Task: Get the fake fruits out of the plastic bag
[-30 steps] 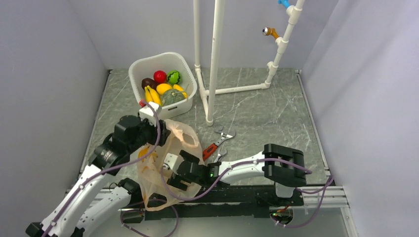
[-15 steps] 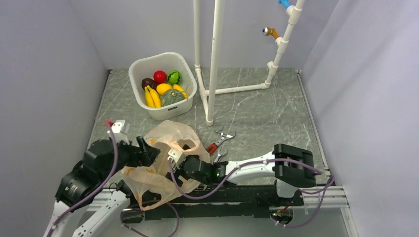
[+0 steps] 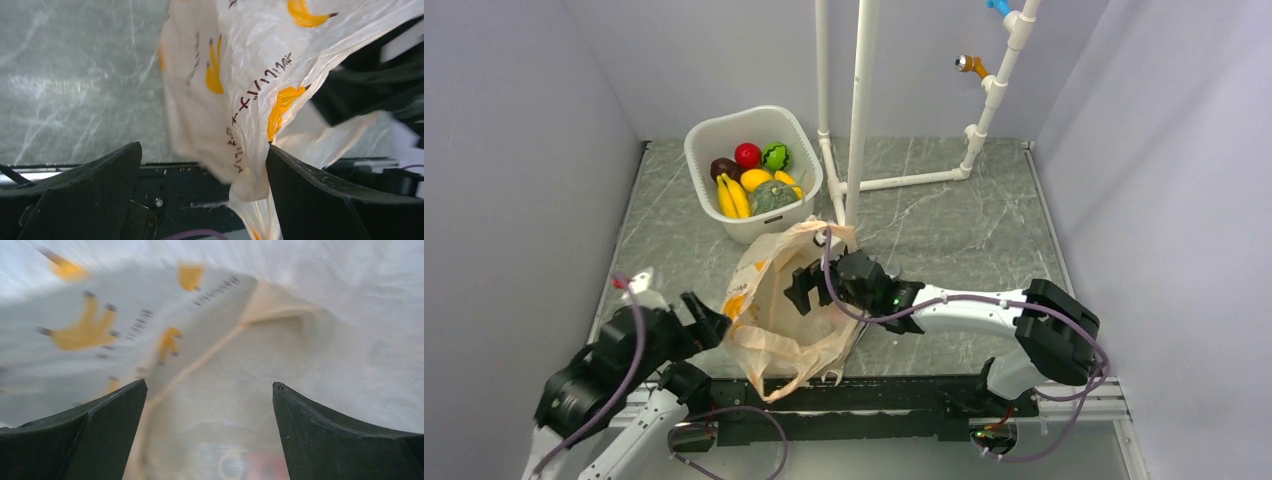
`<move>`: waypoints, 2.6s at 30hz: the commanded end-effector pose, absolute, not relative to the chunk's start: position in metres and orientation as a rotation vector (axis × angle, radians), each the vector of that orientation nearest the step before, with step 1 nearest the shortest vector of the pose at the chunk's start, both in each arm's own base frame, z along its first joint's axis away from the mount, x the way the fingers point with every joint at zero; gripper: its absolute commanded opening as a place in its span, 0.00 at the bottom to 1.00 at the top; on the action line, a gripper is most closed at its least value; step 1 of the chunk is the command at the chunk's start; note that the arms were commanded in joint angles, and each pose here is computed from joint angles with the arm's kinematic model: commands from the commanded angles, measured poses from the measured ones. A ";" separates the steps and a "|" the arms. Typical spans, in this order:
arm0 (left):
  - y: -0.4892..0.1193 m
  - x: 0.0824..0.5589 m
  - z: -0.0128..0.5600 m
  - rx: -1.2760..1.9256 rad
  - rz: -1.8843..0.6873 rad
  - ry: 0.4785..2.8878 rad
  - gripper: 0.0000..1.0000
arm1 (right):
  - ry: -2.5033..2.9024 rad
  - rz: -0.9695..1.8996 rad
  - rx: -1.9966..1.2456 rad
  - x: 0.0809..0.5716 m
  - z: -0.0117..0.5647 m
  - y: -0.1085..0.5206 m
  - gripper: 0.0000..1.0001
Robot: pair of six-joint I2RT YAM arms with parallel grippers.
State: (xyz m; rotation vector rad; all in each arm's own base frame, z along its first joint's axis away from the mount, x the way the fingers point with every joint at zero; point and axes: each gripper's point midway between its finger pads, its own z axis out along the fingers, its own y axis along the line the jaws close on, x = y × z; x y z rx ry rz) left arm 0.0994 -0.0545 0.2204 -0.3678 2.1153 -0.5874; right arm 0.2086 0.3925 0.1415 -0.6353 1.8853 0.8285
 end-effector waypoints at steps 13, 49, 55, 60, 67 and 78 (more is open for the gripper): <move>-0.175 0.131 0.235 -0.032 -1.237 1.937 0.99 | 1.852 1.011 -0.708 0.201 0.197 0.426 1.00; -0.039 0.199 0.254 -0.135 -0.150 1.880 0.00 | 1.691 1.015 -0.893 0.202 0.297 0.448 1.00; -0.021 0.212 0.222 -0.253 0.034 1.956 0.00 | 1.611 1.047 -0.920 0.178 0.328 0.405 1.00; 0.016 0.217 0.225 -0.415 0.314 1.925 0.00 | 1.660 0.883 -0.757 0.190 0.329 0.354 1.00; 0.030 0.250 0.295 -0.514 0.406 1.743 0.00 | 1.689 0.742 -0.607 0.193 0.321 0.294 1.00; 0.038 0.289 0.315 -0.492 0.360 1.792 0.35 | 1.803 0.520 -0.394 0.200 0.292 0.223 1.00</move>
